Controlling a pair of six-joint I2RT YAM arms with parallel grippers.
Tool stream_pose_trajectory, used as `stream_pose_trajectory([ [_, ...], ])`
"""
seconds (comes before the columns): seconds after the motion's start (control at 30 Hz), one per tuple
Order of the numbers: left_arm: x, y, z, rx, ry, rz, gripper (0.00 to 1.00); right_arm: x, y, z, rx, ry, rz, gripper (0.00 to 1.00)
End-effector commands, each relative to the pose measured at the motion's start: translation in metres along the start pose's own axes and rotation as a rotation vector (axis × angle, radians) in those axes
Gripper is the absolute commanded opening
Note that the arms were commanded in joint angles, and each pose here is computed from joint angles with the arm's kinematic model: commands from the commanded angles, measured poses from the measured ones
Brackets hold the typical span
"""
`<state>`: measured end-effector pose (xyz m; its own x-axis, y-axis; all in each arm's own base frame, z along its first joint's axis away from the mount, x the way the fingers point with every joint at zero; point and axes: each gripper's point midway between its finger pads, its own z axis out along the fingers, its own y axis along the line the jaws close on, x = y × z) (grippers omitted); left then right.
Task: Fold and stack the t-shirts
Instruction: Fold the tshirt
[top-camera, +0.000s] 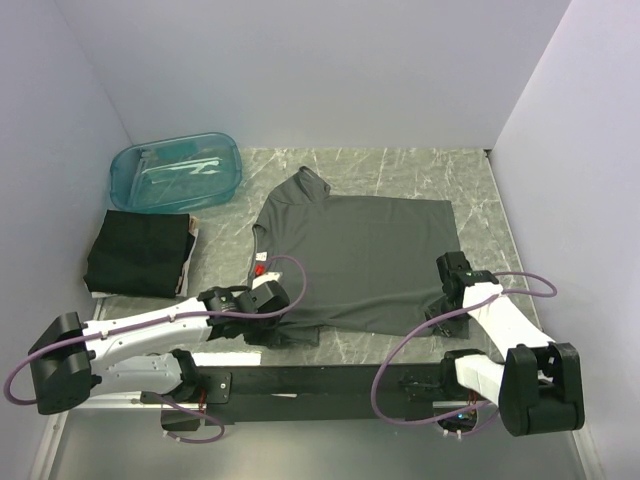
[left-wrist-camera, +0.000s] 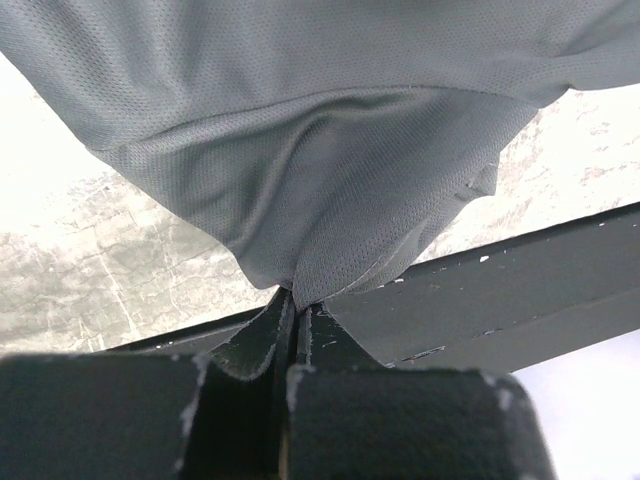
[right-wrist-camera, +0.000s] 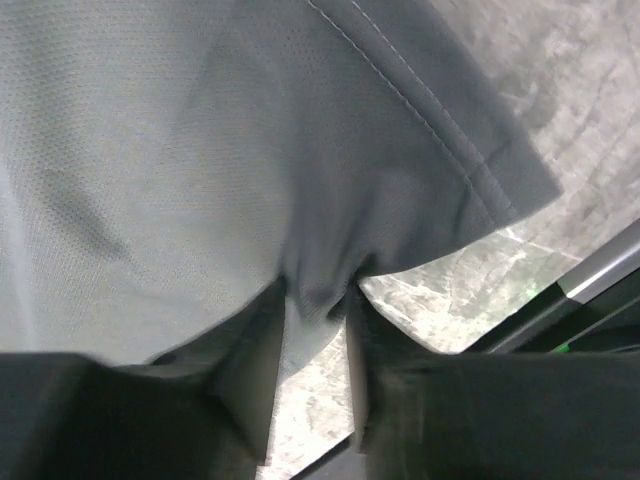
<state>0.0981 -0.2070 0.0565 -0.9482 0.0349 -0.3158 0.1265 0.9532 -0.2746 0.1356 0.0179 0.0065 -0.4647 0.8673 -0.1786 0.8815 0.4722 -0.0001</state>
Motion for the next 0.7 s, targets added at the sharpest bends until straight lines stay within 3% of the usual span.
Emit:
stream_pose_trajectory([
  [0.0,-0.01,-0.008,-0.007,0.022,-0.015,0.017,0.01,-0.006,-0.006,0.009,0.03,-0.041,0.0,0.31],
  [0.3,-0.036,-0.028,-0.027,0.062,-0.075,0.063,0.01,-0.025,0.002,-0.013,-0.013,-0.118,-0.03,0.05],
  [0.67,-0.085,-0.037,-0.042,0.036,-0.155,0.091,0.01,-0.047,0.03,-0.046,-0.121,-0.183,-0.1,0.03],
])
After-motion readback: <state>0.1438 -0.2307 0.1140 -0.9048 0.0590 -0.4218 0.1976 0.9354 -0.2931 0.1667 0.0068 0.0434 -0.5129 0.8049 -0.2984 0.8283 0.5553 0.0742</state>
